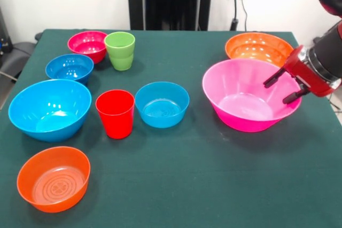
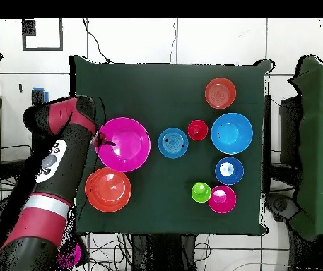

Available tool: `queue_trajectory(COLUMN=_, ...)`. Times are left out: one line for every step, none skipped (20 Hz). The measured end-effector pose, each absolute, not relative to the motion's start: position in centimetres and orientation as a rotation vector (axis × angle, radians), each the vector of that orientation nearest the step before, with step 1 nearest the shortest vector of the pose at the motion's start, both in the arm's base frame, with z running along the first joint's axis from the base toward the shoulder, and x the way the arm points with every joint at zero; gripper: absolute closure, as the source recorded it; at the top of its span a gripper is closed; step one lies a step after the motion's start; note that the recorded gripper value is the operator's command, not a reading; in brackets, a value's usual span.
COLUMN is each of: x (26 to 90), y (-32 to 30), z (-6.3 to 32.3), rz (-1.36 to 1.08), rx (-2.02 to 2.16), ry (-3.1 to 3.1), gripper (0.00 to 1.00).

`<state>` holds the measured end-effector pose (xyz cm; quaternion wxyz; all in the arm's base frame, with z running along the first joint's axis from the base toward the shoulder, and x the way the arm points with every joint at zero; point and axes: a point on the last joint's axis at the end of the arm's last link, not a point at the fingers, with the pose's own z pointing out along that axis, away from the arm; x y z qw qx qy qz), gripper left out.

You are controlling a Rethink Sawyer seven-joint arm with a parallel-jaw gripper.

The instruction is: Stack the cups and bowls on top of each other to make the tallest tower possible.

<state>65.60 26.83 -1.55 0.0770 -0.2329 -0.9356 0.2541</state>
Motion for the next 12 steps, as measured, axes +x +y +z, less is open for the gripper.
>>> queue_trajectory(x=65.6, y=27.0, z=-1.5, rz=0.757, rx=-0.700, ry=-2.804, gripper=0.00)
queue_trajectory(x=65.5, y=27.3, z=-1.5, rz=0.750, rx=-0.706, ry=-2.804, gripper=0.00)
queue_trajectory(x=65.5, y=27.5, z=-1.5, rz=0.745, rx=-0.712, ry=-2.804, gripper=0.00)
queue_trajectory(x=65.5, y=27.5, z=-1.5, rz=0.743, rx=-0.715, ry=-2.804, gripper=0.00)
queue_trajectory(x=65.5, y=27.8, z=-1.5, rz=0.732, rx=-0.738, ry=-2.801, gripper=0.00)
queue_trajectory(x=65.5, y=27.9, z=-1.5, rz=0.729, rx=-0.744, ry=-2.800, gripper=0.00)
queue_trajectory(x=65.6, y=27.9, z=-1.5, rz=0.726, rx=-0.752, ry=-2.799, gripper=0.00)
queue_trajectory(x=65.6, y=27.9, z=-1.5, rz=0.724, rx=-0.759, ry=-2.798, gripper=0.00)
queue_trajectory(x=65.6, y=28.0, z=-1.5, rz=0.718, rx=-0.781, ry=-2.794, gripper=0.00)
queue_trajectory(x=65.6, y=28.1, z=-1.5, rz=0.716, rx=-0.790, ry=-2.793, gripper=0.00)
queue_trajectory(x=65.6, y=28.1, z=-1.5, rz=0.716, rx=-0.795, ry=-2.792, gripper=0.00)
queue_trajectory(x=65.6, y=28.1, z=-1.5, rz=0.715, rx=-0.801, ry=-2.791, gripper=0.00)
